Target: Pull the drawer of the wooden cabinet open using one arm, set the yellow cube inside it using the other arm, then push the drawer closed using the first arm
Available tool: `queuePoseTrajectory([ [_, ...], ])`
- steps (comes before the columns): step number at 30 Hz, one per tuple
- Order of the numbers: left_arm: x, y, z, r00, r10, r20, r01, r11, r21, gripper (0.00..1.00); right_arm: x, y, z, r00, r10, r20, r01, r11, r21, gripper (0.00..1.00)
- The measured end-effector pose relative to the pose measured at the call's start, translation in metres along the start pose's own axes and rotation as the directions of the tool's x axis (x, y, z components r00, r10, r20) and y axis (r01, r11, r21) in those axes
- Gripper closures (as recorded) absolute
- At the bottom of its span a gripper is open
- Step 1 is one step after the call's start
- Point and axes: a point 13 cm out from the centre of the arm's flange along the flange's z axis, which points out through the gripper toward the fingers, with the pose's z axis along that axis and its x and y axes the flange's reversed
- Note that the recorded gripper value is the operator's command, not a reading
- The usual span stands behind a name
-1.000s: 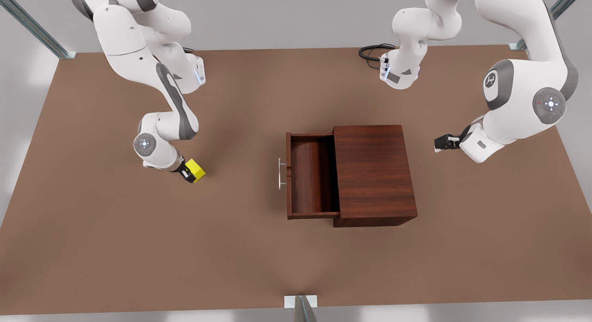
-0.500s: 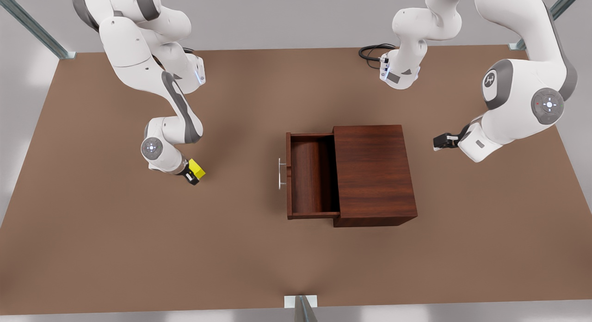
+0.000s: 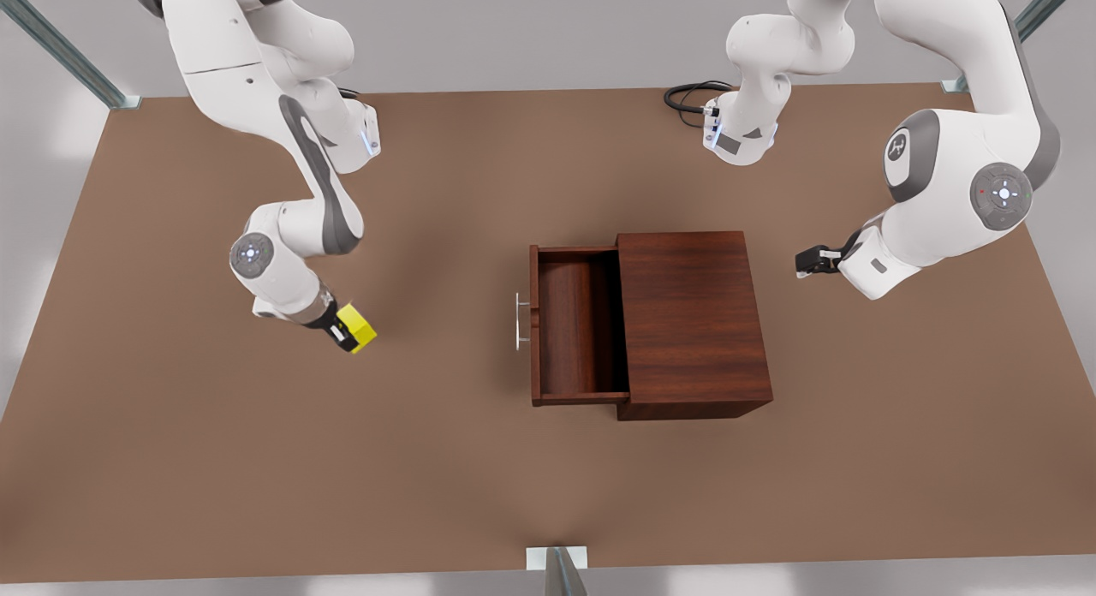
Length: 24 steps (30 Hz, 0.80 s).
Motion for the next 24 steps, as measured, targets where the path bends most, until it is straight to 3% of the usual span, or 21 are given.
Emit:
queuePoseTrajectory([
  [4, -0.001, -0.002, 0.0, 1.0, 0.003, 0.001, -0.003, 1.0, -0.002, 0.0, -0.009, 0.057, -0.072, 1.0, -0.028, -0.002, 0.028, 0.999, -0.033, 0.49],
  [8, -0.001, -0.006, 0.0, 1.0, 0.008, 0.001, -0.008, 1.0, -0.003, 0.0, 0.02, 0.111, -0.115, 0.997, -0.074, -0.032, 0.073, 0.997, -0.014, 0.48],
  [16, -0.001, -0.004, 0.0, 1.0, -0.002, 0.004, 0.002, 1.0, -0.003, 0.0, 0.114, 0.173, -0.12, 0.994, -0.067, -0.088, 0.075, 0.994, 0.082, 0.48],
  [24, 0.001, -0.004, 0.002, 1.0, -0.008, -0.001, 0.008, 1.0, -0.004, 0.0, 0.186, 0.215, -0.112, 0.996, 0.069, -0.059, -0.061, 0.99, 0.123, 0.48],
])
